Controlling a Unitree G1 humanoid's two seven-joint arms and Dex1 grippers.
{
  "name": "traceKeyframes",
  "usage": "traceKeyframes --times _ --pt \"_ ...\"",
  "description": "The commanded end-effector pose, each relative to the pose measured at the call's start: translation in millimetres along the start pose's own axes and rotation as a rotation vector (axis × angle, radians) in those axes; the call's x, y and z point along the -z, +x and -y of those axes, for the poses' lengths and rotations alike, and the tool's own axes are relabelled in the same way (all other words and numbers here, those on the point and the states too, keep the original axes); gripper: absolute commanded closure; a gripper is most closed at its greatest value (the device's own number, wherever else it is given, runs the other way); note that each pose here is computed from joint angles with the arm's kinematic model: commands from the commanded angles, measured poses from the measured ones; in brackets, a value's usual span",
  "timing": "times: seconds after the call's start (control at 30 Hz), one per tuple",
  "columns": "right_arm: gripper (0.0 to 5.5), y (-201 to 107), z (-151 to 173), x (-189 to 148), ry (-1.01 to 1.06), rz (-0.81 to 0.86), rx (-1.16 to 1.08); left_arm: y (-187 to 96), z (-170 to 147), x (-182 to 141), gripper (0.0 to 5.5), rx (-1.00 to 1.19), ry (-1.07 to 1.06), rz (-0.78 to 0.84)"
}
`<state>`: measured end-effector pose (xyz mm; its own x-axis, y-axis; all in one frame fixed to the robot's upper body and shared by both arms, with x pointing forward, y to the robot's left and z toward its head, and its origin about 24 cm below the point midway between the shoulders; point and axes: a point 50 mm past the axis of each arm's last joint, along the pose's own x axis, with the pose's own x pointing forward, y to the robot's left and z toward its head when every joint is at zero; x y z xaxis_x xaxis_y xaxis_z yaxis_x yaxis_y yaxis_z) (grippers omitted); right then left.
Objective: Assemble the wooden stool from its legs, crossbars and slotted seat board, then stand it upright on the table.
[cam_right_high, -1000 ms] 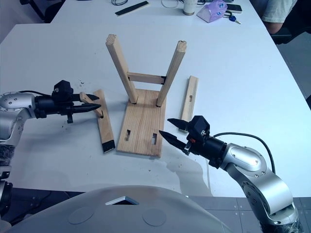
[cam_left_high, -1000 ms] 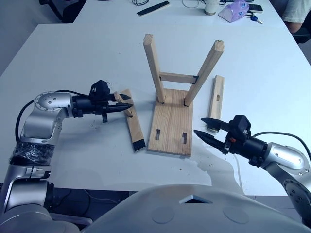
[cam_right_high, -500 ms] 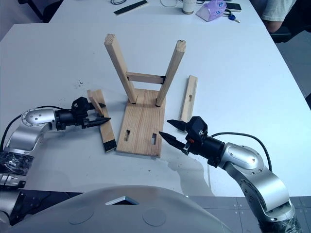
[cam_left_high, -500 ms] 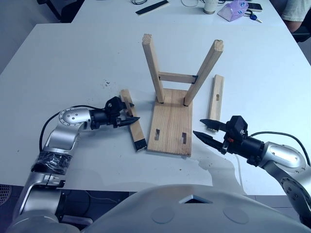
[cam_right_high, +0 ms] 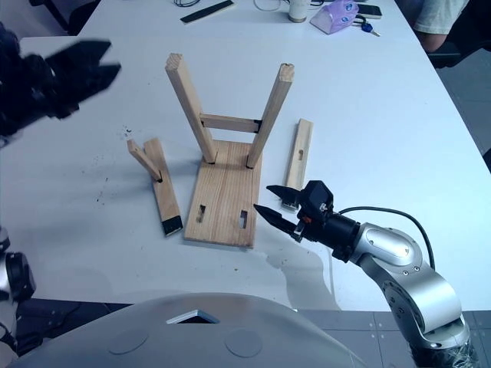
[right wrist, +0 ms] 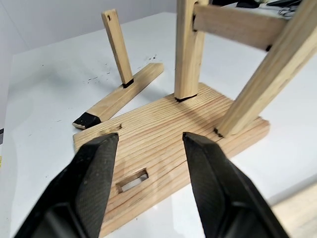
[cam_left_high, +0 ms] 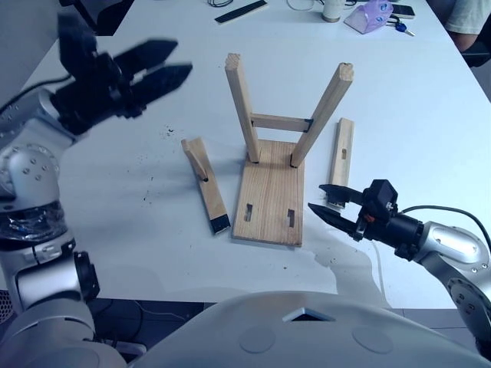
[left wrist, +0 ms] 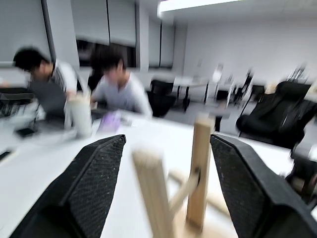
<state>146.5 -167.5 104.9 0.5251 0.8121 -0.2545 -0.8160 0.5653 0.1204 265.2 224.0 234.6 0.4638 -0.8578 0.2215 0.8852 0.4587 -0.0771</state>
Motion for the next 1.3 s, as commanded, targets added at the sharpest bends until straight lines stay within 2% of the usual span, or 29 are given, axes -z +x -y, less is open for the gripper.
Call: traceKeyframes --times 0.03,0.4,0.47,0.57,0.6,0.63,0.7,0.83,0.9,0.97,1.07,1.13,1.2,1.3 --pt "3.11 2 -1 -1 -0.009 -0.007 -0.009 17 3 4 2.35 -0.026 -0.042 -0.013" --pt "3.11 2 1 0 -0.017 -0.025 -0.017 16 6 41 2.35 -0.073 -0.063 -0.127" --pt "3.11 3 2 3 -0.013 -0.039 -0.019 1 3 79 2.35 -0.114 -0.148 -0.212" --pt "3.11 3 6 9 -0.024 -0.078 -0.019 -37 3 158 2.35 -0.239 -0.281 -0.412" --pt "3.11 2 9 12 -0.036 -0.098 -0.017 -47 9 174 2.35 -0.252 -0.296 -0.459" --pt "3.11 2 12 13 -0.040 -0.108 -0.016 -48 10 178 2.35 -0.269 -0.319 -0.443" --pt "3.11 1 13 15 -0.038 -0.111 -0.007 -35 4 159 2.35 -0.258 -0.309 -0.334" --pt "3.11 2 7 17 -0.030 -0.098 -0.006 6 -11 65 2.35 -0.182 -0.165 -0.066" --pt "3.11 2 5 18 -0.026 -0.094 0.003 25 1 25 2.35 -0.091 -0.053 -0.020" --pt "3.11 2 4 19 -0.024 -0.091 0.010 34 24 15 2.35 0.018 0.036 -0.081" --pt "3.11 2 3 19 -0.022 -0.084 0.015 11 57 61 2.35 0.174 0.028 -0.353" --pt "3.11 3 4 19 -0.023 -0.082 0.013 -34 65 108 2.35 0.166 -0.090 -0.566" --pt "3.11 2 3 19 -0.021 -0.083 0.012 -74 68 148 2.35 0.064 -0.163 -0.739" --pt "3.11 2 1 20 -0.012 -0.080 0.014 -83 72 183 2.35 -0.017 -0.250 -0.804"
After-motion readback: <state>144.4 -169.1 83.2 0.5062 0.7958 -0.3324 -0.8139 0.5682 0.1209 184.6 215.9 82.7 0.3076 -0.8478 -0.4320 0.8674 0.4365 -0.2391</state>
